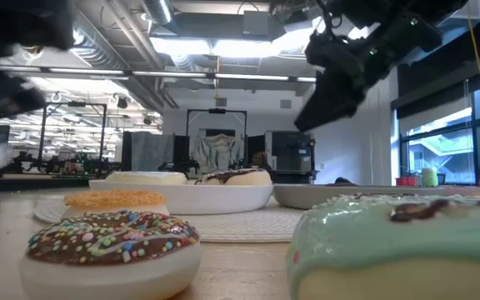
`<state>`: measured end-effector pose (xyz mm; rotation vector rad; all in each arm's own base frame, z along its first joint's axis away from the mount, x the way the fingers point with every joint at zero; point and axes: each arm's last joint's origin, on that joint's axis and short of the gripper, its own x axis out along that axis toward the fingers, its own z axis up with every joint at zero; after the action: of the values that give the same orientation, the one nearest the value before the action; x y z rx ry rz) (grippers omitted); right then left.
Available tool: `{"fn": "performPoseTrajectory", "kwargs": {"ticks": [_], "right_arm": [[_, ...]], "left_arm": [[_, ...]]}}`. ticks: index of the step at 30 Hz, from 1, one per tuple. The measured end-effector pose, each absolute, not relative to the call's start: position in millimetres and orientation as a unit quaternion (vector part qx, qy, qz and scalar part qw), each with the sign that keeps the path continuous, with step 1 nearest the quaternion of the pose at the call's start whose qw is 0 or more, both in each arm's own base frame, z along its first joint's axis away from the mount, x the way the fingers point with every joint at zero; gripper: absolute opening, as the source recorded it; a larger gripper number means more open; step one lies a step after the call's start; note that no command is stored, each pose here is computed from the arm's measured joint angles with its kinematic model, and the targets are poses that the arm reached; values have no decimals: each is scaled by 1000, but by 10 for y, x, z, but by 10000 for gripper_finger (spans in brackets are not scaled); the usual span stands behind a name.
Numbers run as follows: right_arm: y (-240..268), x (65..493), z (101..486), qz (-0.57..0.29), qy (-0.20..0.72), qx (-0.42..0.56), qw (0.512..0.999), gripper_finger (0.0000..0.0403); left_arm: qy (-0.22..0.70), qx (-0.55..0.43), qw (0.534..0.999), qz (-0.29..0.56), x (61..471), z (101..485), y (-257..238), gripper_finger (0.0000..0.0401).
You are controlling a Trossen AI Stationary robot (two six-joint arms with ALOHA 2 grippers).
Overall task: Pick & Place donuts
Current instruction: Put the small purple donut on the gray plate
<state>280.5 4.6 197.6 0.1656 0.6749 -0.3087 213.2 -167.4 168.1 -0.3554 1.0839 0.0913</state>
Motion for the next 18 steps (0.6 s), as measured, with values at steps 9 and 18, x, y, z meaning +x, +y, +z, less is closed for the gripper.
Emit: {"fn": "performPoseTrajectory", "kwargs": {"ticks": [9, 18], "right_arm": [[104, 2908, 2115, -89, 258, 18, 962, 156], [341, 2969, 2289, -44, 166, -61, 983, 156]], "left_arm": [[281, -82, 948, 121, 2474, 2048, -1416, 19], [133, 21, 937, 322, 2852, 2145, -1024, 23]]}}
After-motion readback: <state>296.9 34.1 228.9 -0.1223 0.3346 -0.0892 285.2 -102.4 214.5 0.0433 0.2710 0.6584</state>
